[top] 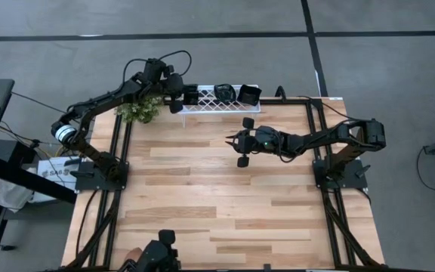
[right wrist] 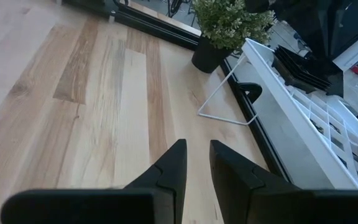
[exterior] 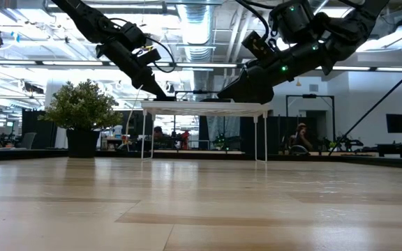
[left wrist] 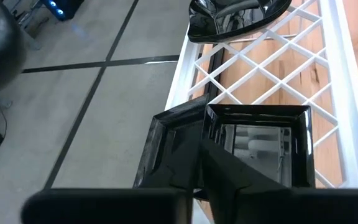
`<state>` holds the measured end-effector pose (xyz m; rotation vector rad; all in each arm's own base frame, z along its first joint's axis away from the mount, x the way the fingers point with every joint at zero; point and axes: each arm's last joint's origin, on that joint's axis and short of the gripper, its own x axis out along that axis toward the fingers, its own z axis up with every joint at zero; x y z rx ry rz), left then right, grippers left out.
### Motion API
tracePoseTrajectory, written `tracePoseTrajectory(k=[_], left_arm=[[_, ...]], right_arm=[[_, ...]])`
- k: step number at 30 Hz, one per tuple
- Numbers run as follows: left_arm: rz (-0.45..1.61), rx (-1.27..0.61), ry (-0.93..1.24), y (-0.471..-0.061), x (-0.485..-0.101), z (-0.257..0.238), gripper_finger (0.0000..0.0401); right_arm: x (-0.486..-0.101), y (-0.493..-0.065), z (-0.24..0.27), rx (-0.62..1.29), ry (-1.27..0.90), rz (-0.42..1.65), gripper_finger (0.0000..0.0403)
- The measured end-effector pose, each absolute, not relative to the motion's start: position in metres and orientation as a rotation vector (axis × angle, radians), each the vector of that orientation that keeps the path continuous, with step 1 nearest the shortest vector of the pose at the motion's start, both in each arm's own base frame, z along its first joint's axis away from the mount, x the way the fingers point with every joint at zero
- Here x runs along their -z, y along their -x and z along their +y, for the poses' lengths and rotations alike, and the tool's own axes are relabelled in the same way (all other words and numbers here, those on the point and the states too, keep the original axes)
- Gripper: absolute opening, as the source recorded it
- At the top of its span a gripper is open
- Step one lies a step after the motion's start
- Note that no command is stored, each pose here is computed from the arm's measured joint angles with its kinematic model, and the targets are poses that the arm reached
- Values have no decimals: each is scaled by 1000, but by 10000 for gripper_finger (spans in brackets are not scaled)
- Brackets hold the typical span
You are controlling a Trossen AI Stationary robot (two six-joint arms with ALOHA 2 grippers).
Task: Pick & Place Mini shaped plates
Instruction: Stack the black square plate on top of the black square plate on the shelf
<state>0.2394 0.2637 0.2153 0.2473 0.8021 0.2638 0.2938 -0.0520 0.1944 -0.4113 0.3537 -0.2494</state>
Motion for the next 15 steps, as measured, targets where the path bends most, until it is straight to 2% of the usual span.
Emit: tracePoseTrajectory(k=[3, 15], left_arm=[[803, -263, -250, -239, -215, 264, 9], [802, -260, -260, -240, -215, 264, 6]], right_arm=[[-194, -294, -52, 249, 411, 354, 65], [-194, -294, -52, 249, 411, 353, 65]])
